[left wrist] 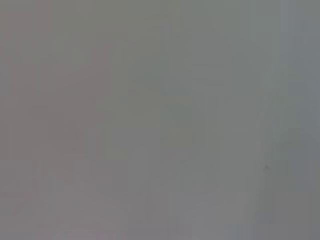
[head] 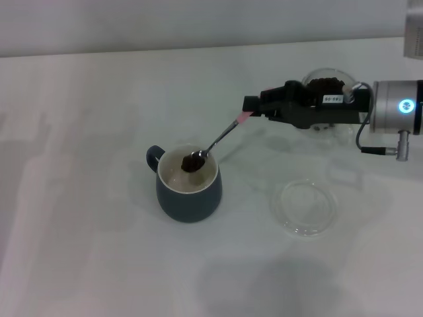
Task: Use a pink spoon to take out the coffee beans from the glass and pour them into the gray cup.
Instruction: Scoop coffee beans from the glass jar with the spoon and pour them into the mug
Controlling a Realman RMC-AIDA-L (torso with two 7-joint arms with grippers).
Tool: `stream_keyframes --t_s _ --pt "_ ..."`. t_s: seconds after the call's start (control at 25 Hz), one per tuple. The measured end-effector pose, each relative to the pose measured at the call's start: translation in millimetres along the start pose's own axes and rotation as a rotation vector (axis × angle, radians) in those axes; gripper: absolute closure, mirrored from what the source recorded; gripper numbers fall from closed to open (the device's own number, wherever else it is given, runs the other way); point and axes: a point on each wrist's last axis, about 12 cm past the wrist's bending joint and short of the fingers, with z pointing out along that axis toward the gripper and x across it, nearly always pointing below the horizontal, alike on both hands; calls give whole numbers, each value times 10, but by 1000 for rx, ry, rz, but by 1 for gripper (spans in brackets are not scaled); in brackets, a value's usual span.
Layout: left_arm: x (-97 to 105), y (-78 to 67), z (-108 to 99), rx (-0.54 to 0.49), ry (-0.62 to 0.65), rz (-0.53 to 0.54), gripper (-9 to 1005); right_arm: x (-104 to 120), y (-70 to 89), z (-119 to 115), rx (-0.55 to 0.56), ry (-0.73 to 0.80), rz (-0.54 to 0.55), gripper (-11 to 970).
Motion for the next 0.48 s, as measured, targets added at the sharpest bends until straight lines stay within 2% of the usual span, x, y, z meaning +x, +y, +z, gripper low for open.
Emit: stream_keyframes --t_s 0.36,0.48 --pt "-6 0 15 3 -1 1 177 -11 108 105 -35 28 -187 796" --pt "-6 1 34 4 3 3 177 -10 148 165 -27 57 -299 795"
